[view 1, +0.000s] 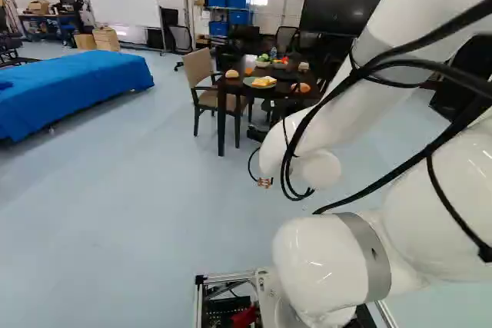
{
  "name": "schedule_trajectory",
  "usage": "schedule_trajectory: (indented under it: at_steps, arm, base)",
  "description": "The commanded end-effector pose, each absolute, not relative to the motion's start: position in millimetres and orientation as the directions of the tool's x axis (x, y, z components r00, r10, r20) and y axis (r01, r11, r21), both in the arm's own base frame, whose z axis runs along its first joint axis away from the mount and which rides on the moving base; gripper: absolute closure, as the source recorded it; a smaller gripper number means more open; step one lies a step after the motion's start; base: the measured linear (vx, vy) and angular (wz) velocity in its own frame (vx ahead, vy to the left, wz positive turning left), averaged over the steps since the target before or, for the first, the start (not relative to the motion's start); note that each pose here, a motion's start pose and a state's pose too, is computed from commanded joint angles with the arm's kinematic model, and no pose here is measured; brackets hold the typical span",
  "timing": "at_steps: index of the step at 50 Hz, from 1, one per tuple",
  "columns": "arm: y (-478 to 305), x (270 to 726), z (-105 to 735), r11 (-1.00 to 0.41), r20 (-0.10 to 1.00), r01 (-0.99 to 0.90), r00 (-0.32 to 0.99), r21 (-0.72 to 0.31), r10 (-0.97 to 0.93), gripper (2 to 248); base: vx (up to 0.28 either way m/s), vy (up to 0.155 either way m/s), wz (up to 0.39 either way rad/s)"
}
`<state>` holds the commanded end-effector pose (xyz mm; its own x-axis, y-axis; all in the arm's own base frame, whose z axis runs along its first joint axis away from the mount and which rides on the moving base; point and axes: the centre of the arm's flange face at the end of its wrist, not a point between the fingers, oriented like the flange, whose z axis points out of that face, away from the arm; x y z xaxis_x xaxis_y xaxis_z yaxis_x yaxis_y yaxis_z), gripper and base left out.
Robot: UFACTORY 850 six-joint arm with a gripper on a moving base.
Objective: Move the croissant to the empty plate
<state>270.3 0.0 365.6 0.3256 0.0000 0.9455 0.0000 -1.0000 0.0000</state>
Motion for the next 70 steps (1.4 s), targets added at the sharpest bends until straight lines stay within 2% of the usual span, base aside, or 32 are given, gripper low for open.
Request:
schedule_trajectory:
  at_steps: [31,57,70]
  arm:
    - [0.0,270.3,365.6,-1.0,0.946,0.0,0.326,0.0,0.0,3]
    - [0.0,270.3,365.6,-1.0,0.946,0.0,0.326,0.0,0.0,3]
    - [0.0,270.3,365.6,-1.0,0.946,0.0,0.326,0.0,0.0,3]
  base:
    - [0.22,0.001,-0.015]
    - [0.251,-0.042,-0.245]
    - [0.227,0.02,-0.068]
